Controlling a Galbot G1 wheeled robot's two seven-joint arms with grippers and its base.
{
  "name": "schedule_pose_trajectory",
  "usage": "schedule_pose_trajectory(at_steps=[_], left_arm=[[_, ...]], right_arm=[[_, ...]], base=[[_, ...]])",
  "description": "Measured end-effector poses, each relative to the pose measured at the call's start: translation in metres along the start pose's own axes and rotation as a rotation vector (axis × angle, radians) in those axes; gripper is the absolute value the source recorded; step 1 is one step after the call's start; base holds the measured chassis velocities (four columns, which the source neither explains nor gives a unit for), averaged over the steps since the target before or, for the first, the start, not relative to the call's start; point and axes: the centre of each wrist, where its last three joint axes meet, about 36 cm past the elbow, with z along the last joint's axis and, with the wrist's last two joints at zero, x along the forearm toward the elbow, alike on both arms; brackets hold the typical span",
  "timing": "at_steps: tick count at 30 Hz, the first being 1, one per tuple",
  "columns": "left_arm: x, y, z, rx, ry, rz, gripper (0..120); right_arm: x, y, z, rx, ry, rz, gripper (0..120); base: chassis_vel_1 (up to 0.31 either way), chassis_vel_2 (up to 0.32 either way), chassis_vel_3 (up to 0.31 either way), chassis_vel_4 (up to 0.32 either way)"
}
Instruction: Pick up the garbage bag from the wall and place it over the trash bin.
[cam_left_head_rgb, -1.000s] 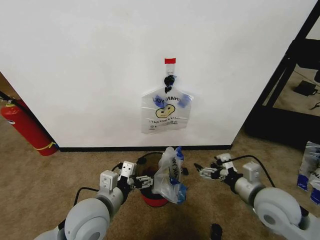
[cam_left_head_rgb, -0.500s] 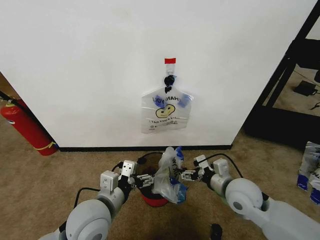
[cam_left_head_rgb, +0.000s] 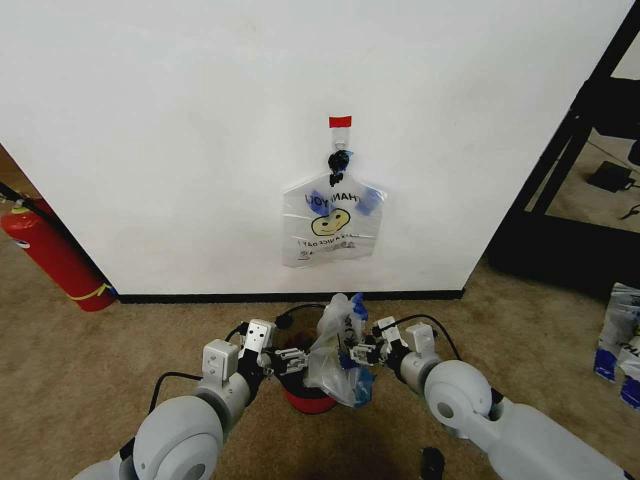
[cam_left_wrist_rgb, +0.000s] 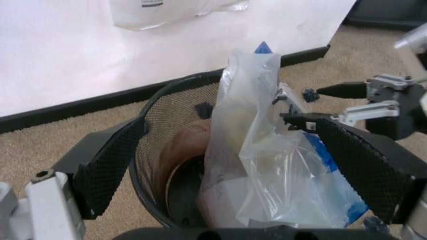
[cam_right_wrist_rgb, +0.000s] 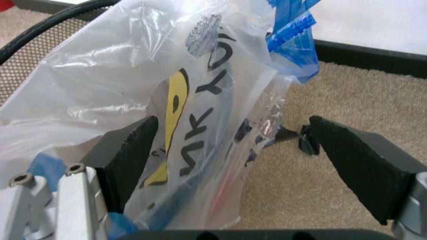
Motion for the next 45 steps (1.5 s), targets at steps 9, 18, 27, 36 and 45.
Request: schedule_pose_trajectory(at_steps=[9, 18, 27, 36, 45], left_arm=[[0.0, -0.001, 0.001, -0.003, 0.005, 0.007, 100], [0.0, -0.002, 0.003, -0.003, 0.013, 0.014, 100], [0.0, -0.005, 0.004, -0.003, 0.017, 0.024, 100], [0.0, -0.009, 0.004, -0.008, 0.018, 0.041, 100], [0.0, -0.008, 0.003, -0.013, 0.019, 0.043, 100]], right_arm=[[-0.015, 0.011, -0.001, -0.027, 0.012, 0.015, 88], [-0.025, 0.01, 0.005, -0.063, 0.026, 0.042, 88], [-0.029, 0.011, 0.006, -0.075, 0.03, 0.051, 87], [-0.021, 0.001, -0.003, -0.08, -0.001, 0.081, 88], [-0.033, 0.011, 0.002, -0.082, 0.021, 0.075, 86]], base=[[0.0, 0.0, 0.0, 0.0], [0.0, 0.0, 0.0, 0.0], [0.0, 0.0, 0.0, 0.0], [0.0, 0.0, 0.0, 0.0], [0.0, 0.0, 0.0, 0.0]])
